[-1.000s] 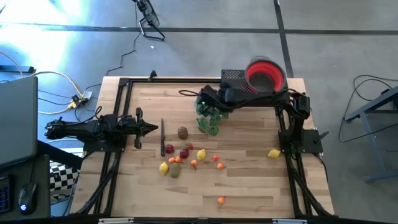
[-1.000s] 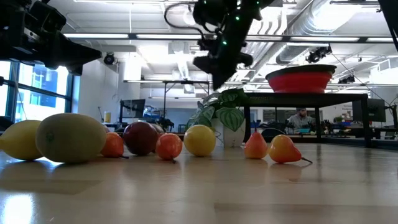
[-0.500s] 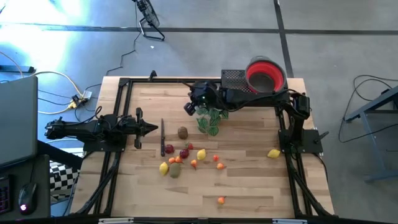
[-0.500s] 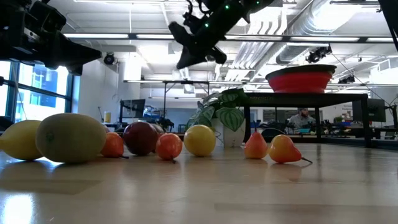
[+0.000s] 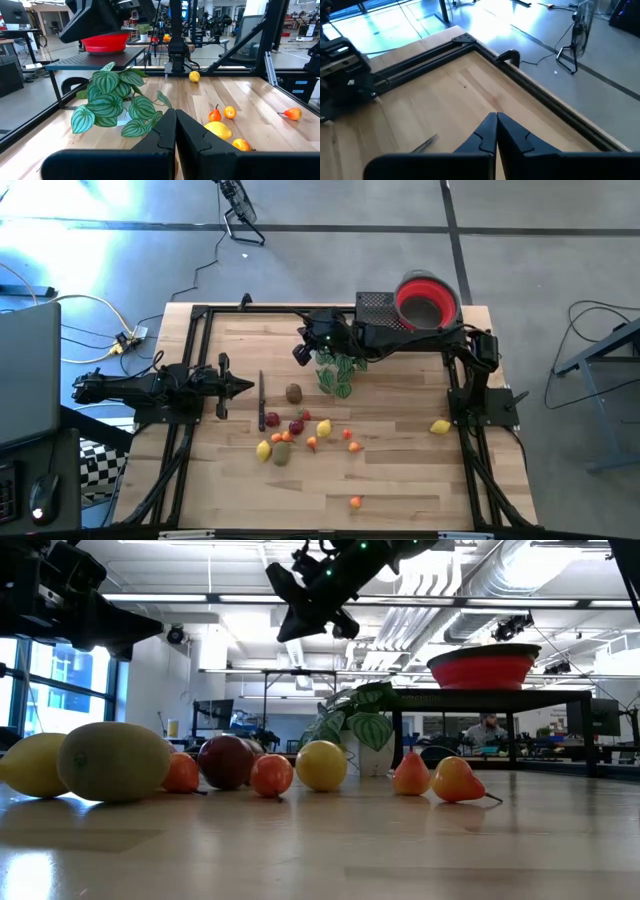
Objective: Pick & Place Fruit
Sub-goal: Put the orange pear into the red colander
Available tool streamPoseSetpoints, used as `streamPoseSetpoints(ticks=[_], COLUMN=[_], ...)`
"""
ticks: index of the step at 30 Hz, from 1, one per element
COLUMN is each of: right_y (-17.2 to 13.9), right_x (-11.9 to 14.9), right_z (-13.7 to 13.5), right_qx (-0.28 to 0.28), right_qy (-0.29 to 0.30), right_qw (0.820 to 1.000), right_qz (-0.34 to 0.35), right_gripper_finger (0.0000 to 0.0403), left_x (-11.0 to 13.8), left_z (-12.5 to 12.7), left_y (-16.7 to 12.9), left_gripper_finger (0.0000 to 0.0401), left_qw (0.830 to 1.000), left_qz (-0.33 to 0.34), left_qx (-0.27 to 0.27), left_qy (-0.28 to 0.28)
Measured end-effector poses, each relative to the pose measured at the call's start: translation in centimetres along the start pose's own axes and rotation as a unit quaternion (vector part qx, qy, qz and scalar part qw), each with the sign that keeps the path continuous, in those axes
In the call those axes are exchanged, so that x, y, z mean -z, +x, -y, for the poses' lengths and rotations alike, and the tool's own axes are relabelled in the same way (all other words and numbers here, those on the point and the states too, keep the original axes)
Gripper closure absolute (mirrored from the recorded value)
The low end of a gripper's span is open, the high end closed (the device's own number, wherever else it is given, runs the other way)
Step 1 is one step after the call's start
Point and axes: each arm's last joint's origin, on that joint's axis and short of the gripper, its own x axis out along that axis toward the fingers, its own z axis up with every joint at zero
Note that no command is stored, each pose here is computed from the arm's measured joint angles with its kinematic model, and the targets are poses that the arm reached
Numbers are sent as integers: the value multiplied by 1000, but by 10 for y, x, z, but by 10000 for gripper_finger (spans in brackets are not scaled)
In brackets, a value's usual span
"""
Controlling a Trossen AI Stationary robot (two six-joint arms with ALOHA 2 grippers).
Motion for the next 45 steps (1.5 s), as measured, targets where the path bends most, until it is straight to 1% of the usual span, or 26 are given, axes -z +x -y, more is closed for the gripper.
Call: streamPoseSetpoints(ticks=[3,6,15,20,28,35,42,45], right_y=[-1,-5,-22,-31,-43,-51,-56,-58], right_x=[3,9,35,48,59,64,68,72], right_z=[-5,-14,-43,-54,-73,-86,-92,-91], right_qx=[-39,-69,-56,-51,-70,-95,-101,-96], right_qy=[31,31,-3,5,-21,-82,-90,-100], right_qw=[999,996,992,987,983,978,976,972], right_qz=[-22,-49,-113,-155,-168,-166,-170,-191], right_gripper_finger=[400,400,400,400,400,400,400,400], left_x=[0,0,0,0,0,0,0,0], left_z=[0,0,0,0,0,0,0,0], left_y=[0,0,0,0,0,0,0,0], left_gripper_finger=[401,401,401,401,401,401,401,401], left_qw=[1000,1000,1000,1000,1000,1000,1000,1000], left_qz=[0,0,0,0,0,0,0,0], left_qx=[0,0,0,0,0,0,0,0], left_qy=[0,0,0,0,0,0,0,0])
